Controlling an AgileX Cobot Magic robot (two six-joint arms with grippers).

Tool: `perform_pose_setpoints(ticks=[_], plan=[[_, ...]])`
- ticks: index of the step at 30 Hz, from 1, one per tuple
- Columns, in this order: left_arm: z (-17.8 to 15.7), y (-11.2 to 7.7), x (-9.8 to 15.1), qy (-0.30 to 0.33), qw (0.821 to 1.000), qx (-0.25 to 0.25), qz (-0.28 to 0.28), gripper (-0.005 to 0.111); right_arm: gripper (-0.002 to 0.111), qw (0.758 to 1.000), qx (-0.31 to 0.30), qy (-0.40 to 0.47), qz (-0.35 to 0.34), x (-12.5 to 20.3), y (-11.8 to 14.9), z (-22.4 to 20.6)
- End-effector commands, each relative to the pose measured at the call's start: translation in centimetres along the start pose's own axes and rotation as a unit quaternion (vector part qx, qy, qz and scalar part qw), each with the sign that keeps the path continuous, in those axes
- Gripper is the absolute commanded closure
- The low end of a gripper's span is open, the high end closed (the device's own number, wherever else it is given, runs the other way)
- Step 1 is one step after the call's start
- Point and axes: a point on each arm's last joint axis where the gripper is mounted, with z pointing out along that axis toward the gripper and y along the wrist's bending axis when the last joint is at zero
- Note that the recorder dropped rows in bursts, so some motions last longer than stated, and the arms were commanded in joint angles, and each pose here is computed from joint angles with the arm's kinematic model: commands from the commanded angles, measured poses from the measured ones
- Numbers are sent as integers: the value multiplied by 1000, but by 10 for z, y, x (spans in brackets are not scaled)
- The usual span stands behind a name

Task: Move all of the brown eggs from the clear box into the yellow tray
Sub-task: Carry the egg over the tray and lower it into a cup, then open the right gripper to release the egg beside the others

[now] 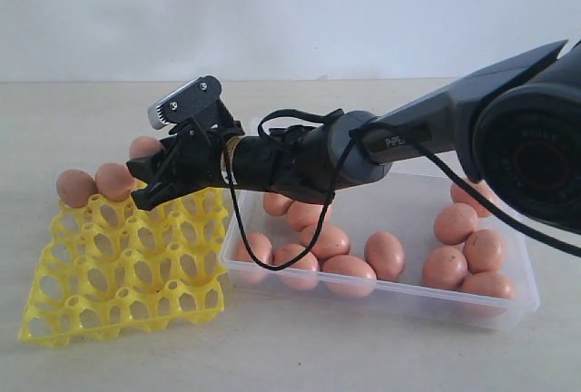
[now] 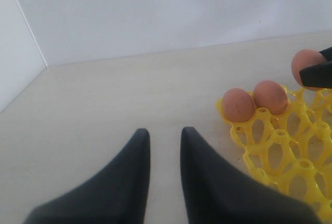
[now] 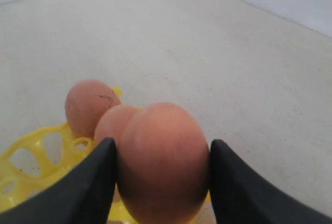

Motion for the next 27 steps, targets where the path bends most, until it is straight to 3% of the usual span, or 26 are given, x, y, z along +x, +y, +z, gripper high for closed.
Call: perform_pose_setpoints(ticks=[1,27], plan=[[0,0,1,0,1000,-1,-2,85,108,1000,0,-5,-2,2,-2,4],[0,0,1,0,1000,-1,-2,85,108,1000,-6,-4,0,-3,5,11]])
